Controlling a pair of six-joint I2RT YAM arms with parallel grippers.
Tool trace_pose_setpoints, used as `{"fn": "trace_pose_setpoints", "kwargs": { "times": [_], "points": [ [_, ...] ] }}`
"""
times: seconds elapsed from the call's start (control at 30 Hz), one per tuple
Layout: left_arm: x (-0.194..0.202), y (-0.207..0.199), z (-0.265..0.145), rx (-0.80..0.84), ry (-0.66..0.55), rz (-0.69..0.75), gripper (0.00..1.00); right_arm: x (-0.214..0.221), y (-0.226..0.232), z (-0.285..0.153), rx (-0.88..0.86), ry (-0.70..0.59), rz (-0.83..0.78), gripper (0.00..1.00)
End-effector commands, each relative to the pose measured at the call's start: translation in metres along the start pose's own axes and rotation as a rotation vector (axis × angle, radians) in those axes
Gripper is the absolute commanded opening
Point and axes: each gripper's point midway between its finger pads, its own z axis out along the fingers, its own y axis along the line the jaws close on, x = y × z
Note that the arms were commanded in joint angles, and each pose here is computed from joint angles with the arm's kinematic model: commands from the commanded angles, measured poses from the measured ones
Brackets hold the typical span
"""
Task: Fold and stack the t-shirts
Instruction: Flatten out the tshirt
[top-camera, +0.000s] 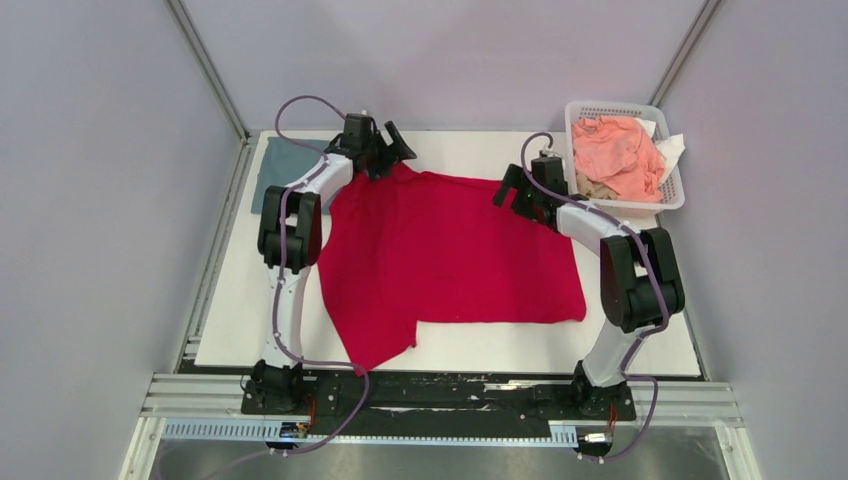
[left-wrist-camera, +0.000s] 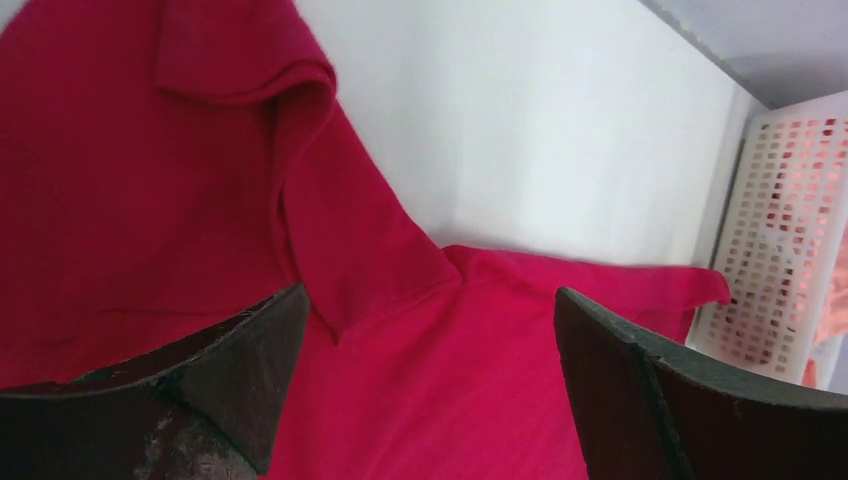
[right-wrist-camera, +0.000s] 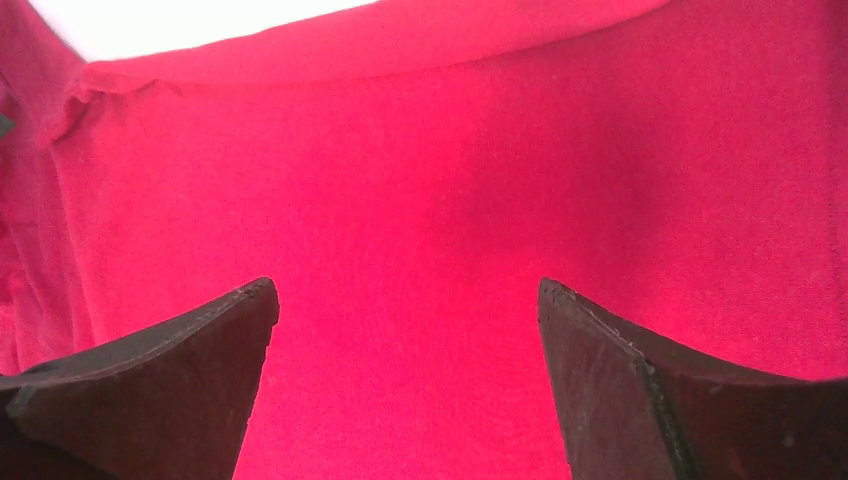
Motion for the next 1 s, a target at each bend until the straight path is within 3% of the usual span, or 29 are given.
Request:
{"fn": "trace_pose_setpoints", "kwargs": {
  "times": [0.0, 0.23, 0.5, 0.97],
  "points": [
    [0.004, -0.004, 0.014, 0.025, 0.021, -0.057, 1.00, 0.007, 0.006, 0.009, -0.038, 0.029, 0.017, 1.00],
    [0.009, 0.012, 0.022, -0.037, 0.020, -0.062, 1.00, 0.012, -0.001, 0.014, -0.008, 0.040, 0.013, 1.00],
    [0.007, 0.002, 0.042, 0.031, 0.031, -0.109, 1.00, 0.015, -0.003, 0.017, -0.001, 0.051, 0.005, 1.00],
    [-0.061, -0.078, 0.063, 0.314, -0.193, -0.235, 1.00, 0.024, -0.008, 0.033, 0.017, 0.085, 0.002, 1.00]
  ]
}}
